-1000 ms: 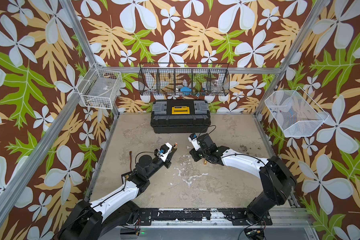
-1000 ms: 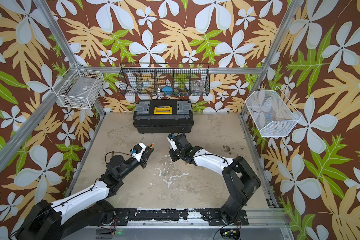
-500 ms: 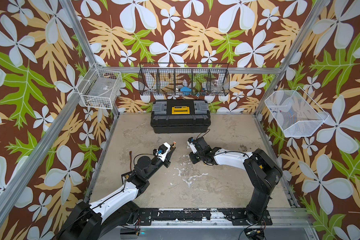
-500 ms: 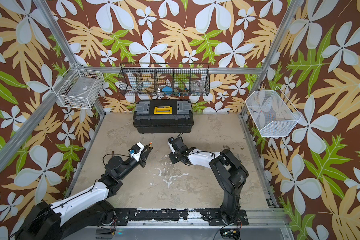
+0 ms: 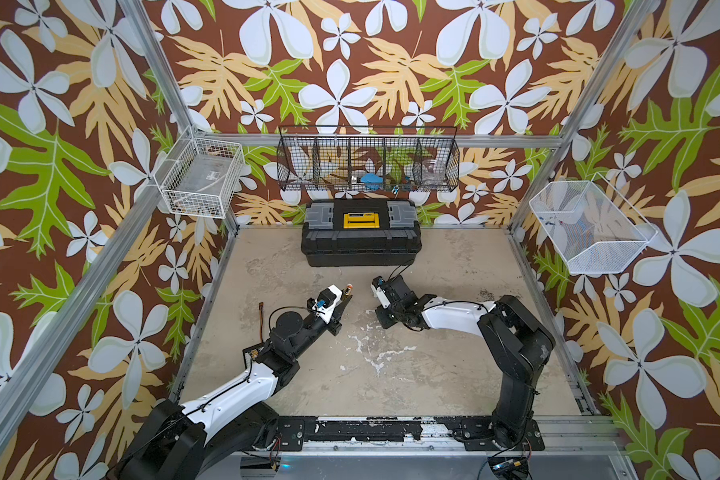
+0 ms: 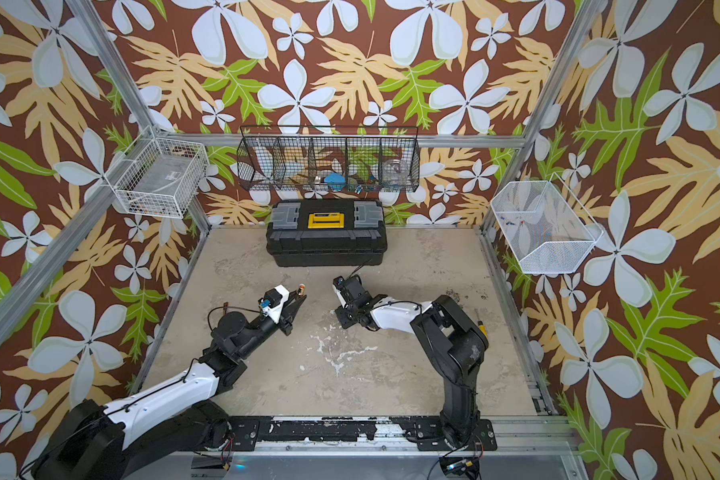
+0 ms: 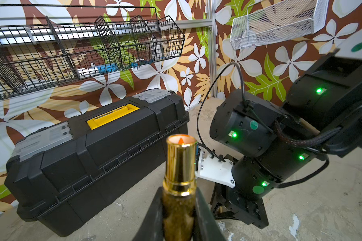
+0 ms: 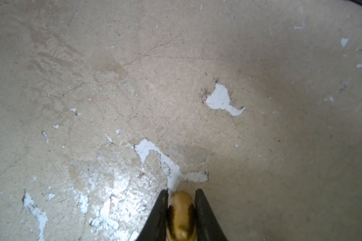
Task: Open the lipstick cap
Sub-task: Place the cover at the center of the board.
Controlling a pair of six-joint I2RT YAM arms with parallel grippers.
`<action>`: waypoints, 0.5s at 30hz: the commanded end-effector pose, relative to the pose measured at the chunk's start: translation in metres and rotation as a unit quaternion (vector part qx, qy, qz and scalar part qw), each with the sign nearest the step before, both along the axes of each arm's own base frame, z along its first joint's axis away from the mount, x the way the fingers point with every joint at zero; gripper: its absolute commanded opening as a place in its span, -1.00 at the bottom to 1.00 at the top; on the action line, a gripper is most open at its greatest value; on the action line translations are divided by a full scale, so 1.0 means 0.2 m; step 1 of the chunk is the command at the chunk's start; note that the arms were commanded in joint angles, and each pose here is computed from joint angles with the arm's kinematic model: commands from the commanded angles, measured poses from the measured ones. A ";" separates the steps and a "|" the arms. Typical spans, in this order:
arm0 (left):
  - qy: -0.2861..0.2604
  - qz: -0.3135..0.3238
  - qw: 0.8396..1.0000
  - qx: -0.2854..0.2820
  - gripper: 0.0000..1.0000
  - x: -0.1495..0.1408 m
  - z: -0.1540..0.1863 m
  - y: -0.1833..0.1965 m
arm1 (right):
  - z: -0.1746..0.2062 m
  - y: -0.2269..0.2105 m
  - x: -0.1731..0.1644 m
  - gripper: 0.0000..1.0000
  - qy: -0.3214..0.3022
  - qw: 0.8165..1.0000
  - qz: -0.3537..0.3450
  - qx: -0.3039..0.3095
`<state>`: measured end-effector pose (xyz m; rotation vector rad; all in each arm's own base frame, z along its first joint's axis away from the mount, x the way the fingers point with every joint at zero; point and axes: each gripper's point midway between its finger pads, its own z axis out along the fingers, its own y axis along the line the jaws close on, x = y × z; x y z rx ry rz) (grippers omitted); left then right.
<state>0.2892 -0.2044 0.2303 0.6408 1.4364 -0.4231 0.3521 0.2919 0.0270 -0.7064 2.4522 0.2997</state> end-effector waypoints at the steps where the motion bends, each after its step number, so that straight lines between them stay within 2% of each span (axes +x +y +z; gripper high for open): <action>1: -0.007 -0.009 1.000 -0.010 -0.74 -0.01 0.03 -0.01 | -0.01 0.00 0.00 -0.50 -0.003 1.000 0.004 -0.008; 15: 0.002 -0.017 1.000 -0.005 -0.74 0.00 0.00 -0.03 | 0.04 0.02 -0.02 -0.27 -0.007 1.000 0.014 -0.003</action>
